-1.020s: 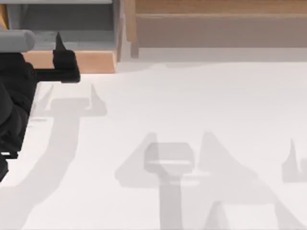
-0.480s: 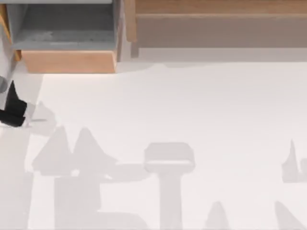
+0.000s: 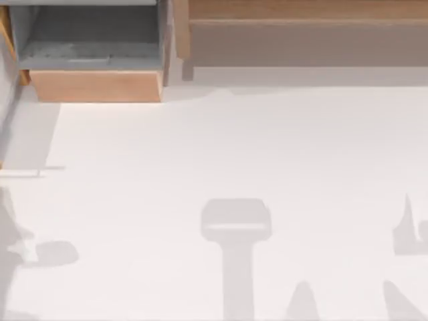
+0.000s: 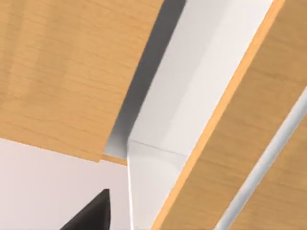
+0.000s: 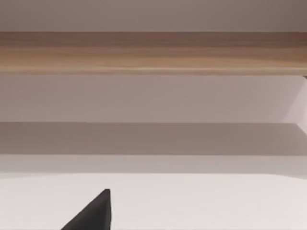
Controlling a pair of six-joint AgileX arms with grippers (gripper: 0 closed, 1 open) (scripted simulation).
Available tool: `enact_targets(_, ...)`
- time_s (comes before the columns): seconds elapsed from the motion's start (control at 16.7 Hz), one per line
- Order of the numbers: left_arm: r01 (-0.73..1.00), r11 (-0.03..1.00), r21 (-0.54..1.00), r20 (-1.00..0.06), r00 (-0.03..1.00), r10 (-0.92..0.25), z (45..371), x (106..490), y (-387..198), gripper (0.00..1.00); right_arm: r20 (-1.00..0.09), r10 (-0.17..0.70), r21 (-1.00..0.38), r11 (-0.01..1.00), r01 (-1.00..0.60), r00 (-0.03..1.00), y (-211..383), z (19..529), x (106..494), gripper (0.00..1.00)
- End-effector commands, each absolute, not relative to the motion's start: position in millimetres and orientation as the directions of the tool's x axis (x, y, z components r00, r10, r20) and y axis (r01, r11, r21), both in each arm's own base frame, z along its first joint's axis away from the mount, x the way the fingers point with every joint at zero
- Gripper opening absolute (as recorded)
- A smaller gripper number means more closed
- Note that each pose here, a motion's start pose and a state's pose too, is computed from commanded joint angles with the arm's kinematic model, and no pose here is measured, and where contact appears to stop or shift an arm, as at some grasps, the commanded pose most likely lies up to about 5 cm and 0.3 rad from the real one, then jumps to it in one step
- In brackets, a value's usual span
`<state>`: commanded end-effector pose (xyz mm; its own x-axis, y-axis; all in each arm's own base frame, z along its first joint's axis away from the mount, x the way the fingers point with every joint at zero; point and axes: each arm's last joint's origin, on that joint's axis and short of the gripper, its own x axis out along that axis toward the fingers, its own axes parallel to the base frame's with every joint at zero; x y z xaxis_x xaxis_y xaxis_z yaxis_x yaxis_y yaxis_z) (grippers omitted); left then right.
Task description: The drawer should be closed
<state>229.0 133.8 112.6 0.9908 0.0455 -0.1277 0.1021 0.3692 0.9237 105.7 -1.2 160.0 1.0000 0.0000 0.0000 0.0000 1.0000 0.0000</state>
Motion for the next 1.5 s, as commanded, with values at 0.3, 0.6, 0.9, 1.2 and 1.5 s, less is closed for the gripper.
enact_targets(0.3, 0.031, 0.074, 0.997, -0.032, 0.999, 0.009, 99.1, 226.3, 169.7, 1.00, 0.000, 0.000, 0.000, 1.000, 0.000, 1.000, -1.2, 160.0, 105.7, 1.00)
enact_targets(0.6, 0.000, 0.000, 1.000, 0.000, 1.000, -0.020, 95.1, 229.4, 174.6, 1.00, 0.000, 0.000, 0.000, 1.000, 0.000, 1.000, -1.2, 160.0, 105.7, 1.00)
enact_targets(0.9, 0.000, 0.000, 1.000, 0.000, 1.000, -0.020, 95.5, 233.8, 173.8, 1.00, 0.000, 0.000, 0.000, 1.000, 0.000, 1.000, -1.2, 160.0, 105.7, 1.00)
enact_targets(1.2, 0.000, 0.000, 1.000, 0.000, 1.000, -0.020, 95.1, 254.4, 174.1, 1.00, 0.000, 0.000, 0.000, 1.000, 0.000, 1.000, -1.2, 160.0, 105.7, 1.00)
enact_targets(1.5, 0.000, 0.000, 1.000, 0.000, 1.000, -0.020, 95.1, 254.4, 174.1, 0.85, 0.000, 0.000, 0.000, 1.000, 0.000, 1.000, -1.2, 160.0, 105.7, 1.00)
